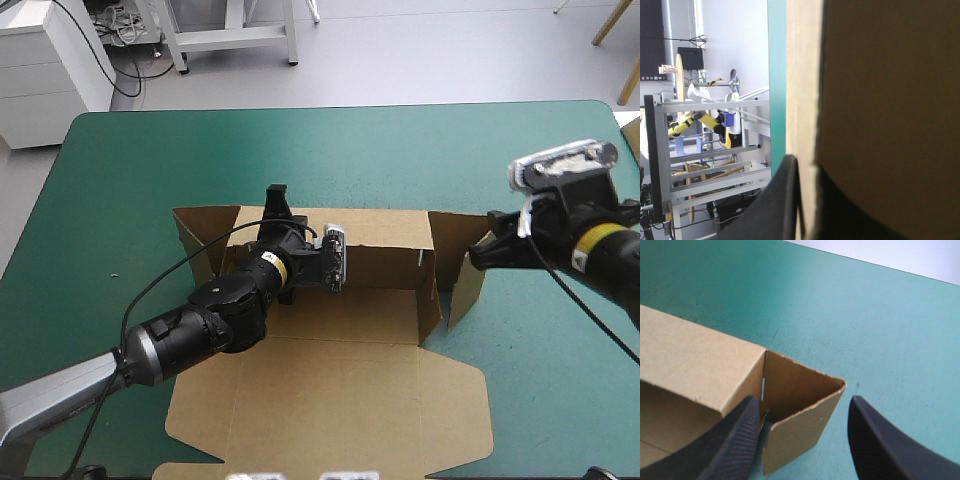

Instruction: Fold the box

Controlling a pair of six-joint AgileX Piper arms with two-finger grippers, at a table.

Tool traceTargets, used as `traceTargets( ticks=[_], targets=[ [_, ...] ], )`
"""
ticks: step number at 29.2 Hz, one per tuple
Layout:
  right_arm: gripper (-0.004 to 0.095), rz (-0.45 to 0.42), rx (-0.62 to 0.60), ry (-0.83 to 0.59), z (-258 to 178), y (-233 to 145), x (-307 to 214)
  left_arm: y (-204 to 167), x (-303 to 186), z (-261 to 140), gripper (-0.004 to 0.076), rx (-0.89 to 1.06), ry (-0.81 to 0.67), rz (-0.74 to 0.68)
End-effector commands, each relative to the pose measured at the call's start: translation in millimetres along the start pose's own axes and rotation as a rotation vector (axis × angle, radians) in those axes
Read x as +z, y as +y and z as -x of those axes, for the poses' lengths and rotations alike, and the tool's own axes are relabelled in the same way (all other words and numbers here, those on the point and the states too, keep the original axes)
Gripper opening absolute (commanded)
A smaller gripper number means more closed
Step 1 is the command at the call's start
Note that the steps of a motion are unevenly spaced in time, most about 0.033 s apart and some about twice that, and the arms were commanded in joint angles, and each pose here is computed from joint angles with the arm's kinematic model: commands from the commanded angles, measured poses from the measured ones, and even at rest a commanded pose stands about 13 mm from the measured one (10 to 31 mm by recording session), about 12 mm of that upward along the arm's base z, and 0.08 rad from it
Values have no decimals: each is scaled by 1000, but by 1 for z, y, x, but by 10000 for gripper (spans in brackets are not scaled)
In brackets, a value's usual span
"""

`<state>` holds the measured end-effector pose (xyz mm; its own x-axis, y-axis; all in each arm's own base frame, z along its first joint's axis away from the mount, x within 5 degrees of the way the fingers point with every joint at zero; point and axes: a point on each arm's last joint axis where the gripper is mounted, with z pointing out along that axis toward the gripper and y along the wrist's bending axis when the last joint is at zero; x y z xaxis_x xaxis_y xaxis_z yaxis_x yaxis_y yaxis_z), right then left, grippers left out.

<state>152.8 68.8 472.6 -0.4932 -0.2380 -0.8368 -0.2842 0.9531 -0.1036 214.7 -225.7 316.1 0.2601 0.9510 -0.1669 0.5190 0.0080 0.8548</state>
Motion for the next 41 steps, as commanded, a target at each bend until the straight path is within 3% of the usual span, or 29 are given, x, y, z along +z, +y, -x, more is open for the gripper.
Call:
traceTargets(
  ticks=[1, 7, 12, 20, 33, 41],
  targets=[
    [488, -49, -22, -77, 35, 1, 10, 5, -8, 1, -8, -59, -20, 4],
    [488, -77, -34, -66, 72, 12, 49, 3, -8, 1, -8, -94, -23, -20],
    [487, -118, 12, 7, 84, -1, 88, 3, -8, 2, -8, -95, -31, -19],
    [489, 31, 123, 170, 77, -38, 152, 3, -8, 2, -8, -85, -33, -19],
    [489, 71, 79, 326, 56, -46, 205, 4, -8, 6, -8, -87, -68, -14],
    [487, 148, 80, 413, 33, -37, 220, 4, -8, 9, -8, -86, -111, -8]
  ],
)
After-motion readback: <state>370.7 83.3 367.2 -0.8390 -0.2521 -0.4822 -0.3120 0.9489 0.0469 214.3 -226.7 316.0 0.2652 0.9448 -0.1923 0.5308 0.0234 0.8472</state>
